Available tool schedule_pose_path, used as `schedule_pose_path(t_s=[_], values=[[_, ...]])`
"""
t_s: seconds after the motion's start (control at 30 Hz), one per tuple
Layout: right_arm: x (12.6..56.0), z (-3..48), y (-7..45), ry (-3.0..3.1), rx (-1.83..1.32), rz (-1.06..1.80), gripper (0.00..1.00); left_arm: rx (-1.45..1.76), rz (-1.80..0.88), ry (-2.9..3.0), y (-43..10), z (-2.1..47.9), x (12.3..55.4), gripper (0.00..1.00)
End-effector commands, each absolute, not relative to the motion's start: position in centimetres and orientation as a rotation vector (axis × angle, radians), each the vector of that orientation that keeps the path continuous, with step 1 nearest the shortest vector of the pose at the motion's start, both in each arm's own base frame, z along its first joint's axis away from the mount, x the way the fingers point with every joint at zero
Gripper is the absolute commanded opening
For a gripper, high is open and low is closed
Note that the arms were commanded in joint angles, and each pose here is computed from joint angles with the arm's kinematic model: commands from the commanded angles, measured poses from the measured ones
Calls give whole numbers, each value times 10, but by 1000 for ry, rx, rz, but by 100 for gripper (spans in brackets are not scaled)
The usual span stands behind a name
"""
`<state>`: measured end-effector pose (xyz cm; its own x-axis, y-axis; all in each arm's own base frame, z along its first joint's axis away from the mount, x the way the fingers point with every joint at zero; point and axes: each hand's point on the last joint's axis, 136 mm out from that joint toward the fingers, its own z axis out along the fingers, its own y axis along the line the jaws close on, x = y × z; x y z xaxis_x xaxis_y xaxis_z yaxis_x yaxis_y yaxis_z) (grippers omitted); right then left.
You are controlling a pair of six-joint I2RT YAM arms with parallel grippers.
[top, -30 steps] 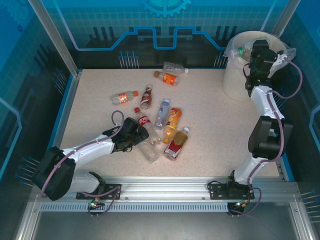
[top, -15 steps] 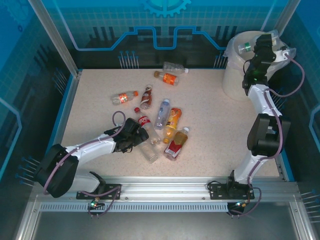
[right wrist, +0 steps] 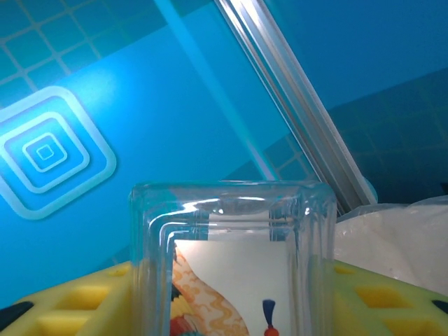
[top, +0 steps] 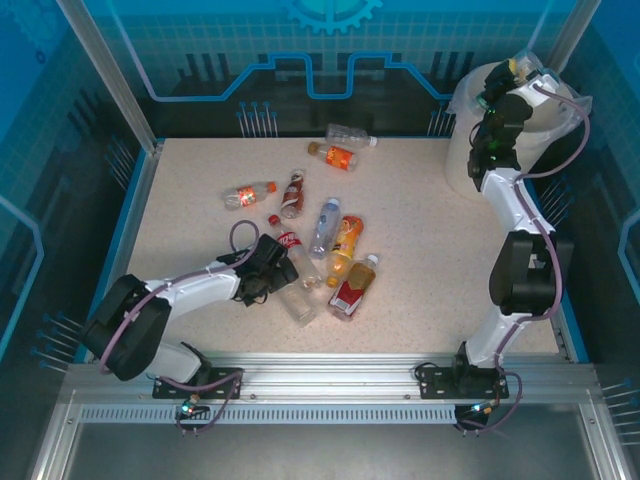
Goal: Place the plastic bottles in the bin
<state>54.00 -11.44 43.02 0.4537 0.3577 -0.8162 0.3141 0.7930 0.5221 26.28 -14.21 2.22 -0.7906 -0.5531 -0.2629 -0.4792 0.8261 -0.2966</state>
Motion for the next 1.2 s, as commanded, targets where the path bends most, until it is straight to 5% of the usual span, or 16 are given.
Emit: schedule_pose_path(t_s=[0.0,0.27,0.47,0.7,1.17], values=[[523,470,-121,1074,642,8,56,-764,-363,2674,-158,12,274,99],[515,470,-147,933,831,-3,62,-754,-360,2697,-161,7,275,99],[538,476,-135,1002,817,-88,88,-739,-333,2694,-160,10,278,99],[544,471,-135,1203,876,-114,93,-717,-330,2667,-157,17,284,99],[572,383,-48,1955,200,-106,100,-706,-376,2642,-147,24,277,99]])
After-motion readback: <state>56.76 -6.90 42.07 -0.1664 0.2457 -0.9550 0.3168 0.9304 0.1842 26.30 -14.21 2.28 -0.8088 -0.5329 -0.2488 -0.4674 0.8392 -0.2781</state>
